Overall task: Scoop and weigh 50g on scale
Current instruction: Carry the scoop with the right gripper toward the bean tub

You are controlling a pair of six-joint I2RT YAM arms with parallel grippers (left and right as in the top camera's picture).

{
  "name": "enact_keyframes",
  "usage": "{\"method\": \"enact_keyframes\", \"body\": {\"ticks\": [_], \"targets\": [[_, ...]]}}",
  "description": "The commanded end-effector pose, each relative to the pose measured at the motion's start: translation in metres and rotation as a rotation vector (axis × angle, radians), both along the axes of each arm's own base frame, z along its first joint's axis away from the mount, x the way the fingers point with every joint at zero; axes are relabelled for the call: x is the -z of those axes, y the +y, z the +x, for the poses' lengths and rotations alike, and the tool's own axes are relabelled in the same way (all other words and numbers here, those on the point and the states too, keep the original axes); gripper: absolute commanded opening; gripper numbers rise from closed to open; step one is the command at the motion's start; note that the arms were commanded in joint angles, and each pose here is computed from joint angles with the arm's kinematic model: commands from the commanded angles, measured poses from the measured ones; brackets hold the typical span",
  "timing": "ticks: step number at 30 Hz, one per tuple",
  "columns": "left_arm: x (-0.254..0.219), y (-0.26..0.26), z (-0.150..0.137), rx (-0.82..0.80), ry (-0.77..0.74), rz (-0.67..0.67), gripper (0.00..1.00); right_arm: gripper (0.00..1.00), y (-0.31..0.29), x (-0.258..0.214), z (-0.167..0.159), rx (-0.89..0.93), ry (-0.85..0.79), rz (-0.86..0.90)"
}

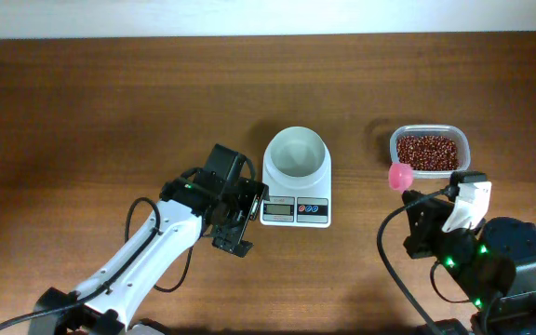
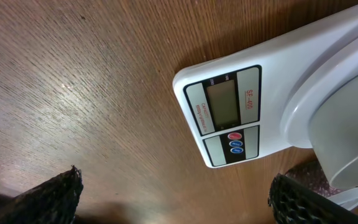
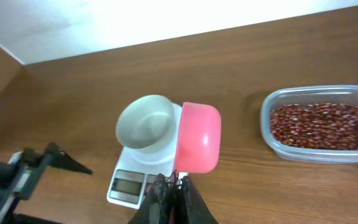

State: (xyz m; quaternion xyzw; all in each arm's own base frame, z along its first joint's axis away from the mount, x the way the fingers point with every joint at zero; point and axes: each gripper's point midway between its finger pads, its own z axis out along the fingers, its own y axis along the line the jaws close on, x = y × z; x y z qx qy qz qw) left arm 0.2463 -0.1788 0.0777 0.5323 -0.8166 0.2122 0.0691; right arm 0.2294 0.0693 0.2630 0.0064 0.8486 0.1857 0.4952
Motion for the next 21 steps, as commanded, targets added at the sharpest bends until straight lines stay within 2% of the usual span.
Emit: {"method": "enact_keyframes", "body": {"ticks": [1,11,21], "targets": [[-0.002,0.002,0.002,-0.01,-0.011,0.008,0.99,0.04,-0.015,-0.011,0.003,0.075,-0.037,-0.038],[-0.002,0.002,0.002,-0.01,-0.011,0.008,0.99,0.04,-0.015,-0.01,0.003,0.066,-0.04,-0.056],[-0.002,0.002,0.002,-0.01,-0.011,0.008,0.99,0.04,-0.031,-0.023,0.005,0.142,-0.077,-0.11]]}}
